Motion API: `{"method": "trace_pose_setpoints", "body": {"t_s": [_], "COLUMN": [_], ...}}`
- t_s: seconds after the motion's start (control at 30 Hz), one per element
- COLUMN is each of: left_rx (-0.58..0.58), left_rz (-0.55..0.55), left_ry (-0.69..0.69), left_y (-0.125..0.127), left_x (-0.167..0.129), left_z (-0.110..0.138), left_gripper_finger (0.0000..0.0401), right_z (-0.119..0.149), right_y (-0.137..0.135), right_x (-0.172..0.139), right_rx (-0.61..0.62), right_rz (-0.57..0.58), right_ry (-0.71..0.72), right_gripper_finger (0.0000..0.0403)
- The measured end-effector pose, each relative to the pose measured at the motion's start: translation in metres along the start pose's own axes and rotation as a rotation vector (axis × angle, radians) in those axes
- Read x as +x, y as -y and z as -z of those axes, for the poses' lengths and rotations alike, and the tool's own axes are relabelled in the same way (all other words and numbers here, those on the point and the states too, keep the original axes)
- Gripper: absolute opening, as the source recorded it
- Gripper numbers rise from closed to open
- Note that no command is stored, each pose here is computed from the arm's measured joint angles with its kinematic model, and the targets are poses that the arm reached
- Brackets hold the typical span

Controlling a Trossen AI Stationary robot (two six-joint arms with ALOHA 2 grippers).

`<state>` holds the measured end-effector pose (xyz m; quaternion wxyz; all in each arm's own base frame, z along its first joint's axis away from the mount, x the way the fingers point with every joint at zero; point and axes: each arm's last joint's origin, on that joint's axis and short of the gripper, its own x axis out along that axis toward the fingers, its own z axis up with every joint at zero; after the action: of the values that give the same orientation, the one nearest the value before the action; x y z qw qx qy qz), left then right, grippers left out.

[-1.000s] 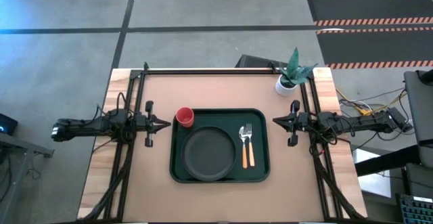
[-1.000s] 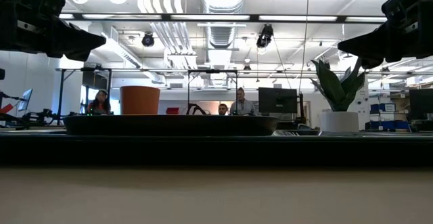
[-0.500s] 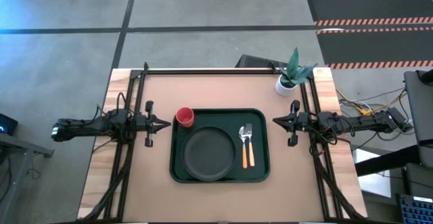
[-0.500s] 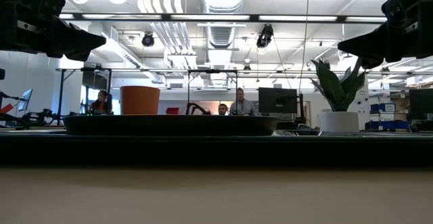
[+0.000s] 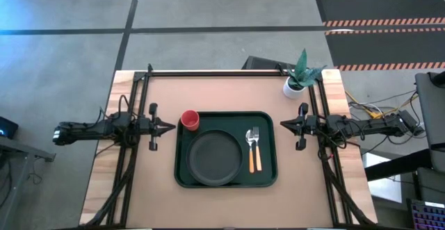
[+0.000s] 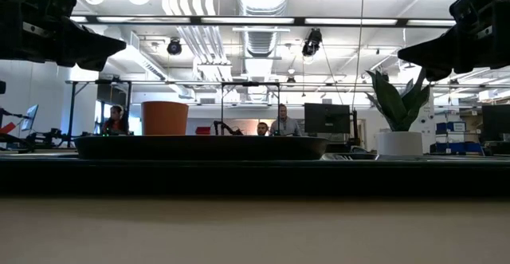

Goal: Pick and place plate/cup/fork/spoon on tray
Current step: Return to Home Position

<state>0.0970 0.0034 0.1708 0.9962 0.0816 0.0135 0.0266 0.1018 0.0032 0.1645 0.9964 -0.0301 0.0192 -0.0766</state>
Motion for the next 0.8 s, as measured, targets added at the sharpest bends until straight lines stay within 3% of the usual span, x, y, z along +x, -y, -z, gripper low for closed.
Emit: {"method": "trace_pose_setpoints", "body": {"t_s": [0.8], "left_rx": [0.0], "left_rz": [0.005], "left_ry": [0.017], "left_y": [0.0], "left_x": [0.0], "left_z": [-0.0016], "left_gripper_finger": [0.0], "right_z": [0.0], "right_y": [0.0], "right_x": [0.0], "right_rx": [0.001], "right_rz": [0.0], "right_ry": [0.0], "right_gripper_finger": [0.0009]}}
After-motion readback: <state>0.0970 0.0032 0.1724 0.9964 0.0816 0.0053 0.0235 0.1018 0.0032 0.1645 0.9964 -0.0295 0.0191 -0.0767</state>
